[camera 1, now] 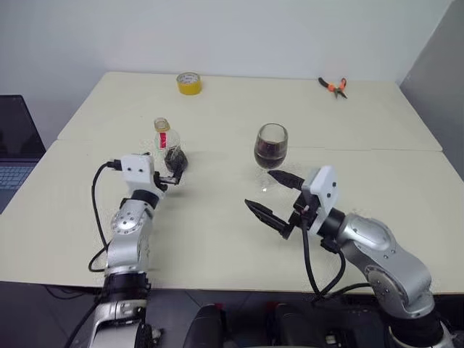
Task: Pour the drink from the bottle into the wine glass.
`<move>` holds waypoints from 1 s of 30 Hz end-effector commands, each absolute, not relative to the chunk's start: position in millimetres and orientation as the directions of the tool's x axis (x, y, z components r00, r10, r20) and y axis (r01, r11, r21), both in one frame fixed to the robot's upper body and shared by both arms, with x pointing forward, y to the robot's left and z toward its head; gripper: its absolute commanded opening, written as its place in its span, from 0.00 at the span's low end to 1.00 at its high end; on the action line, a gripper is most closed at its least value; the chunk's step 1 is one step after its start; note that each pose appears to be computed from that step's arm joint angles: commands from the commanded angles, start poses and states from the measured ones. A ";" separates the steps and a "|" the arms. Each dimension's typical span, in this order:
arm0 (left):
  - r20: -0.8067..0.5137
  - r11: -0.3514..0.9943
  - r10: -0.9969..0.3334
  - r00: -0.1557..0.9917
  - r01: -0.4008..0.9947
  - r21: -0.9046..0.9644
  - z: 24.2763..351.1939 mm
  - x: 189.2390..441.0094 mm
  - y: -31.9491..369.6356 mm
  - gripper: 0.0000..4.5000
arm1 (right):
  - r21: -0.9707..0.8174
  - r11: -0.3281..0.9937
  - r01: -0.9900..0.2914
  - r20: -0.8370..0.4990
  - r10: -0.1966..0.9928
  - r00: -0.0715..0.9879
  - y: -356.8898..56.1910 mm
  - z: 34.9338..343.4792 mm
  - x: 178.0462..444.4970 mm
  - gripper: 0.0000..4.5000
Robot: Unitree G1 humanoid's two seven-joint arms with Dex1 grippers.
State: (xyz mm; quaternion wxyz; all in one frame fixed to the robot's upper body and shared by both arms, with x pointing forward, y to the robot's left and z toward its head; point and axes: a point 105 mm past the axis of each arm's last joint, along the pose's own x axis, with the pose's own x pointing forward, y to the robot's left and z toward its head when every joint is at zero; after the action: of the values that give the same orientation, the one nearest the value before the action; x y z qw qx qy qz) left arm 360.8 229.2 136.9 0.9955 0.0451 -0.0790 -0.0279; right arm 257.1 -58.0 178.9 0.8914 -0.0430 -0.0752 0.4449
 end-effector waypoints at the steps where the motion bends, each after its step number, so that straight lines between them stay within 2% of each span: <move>1: 0.202 0.992 -0.078 0.976 0.056 0.112 157.9 342.3 221.2 1.00 | -0.173 0.701 -0.692 0.186 0.713 0.676 -84.2 180.1 259.7 1.00; 10: 0.213 0.990 -0.054 0.976 0.024 0.142 157.2 330.1 213.4 1.00 | -0.086 0.823 -0.562 0.206 0.566 0.798 -103.6 141.2 269.8 1.00; 12: 0.218 0.991 -0.031 0.975 0.001 0.137 153.9 330.2 215.2 1.00 | -0.087 0.866 -0.492 0.225 0.498 0.837 -112.7 136.5 275.2 1.00; 16: 0.216 0.993 -0.023 0.976 -0.003 0.122 142.6 328.0 215.6 1.00 | -0.080 0.957 -0.278 0.260 0.289 0.921 -142.9 128.5 289.2 1.00; 20: 0.156 0.988 -0.079 0.985 0.057 0.141 125.9 325.5 207.7 1.00 | -0.089 0.986 -0.143 0.265 0.161 0.951 -161.6 120.9 295.1 1.00; 30: 0.096 0.977 -0.157 0.983 0.140 0.158 108.4 318.1 197.1 1.00 | -0.084 0.985 -0.148 0.263 0.165 0.950 -160.5 114.9 295.4 1.00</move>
State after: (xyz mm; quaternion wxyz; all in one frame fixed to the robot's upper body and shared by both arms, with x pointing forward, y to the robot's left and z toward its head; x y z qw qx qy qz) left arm 319.0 199.0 99.9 0.9950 0.0653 -0.0343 -0.0679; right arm 296.1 -159.7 103.4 0.9900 -0.0320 -0.1109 0.0807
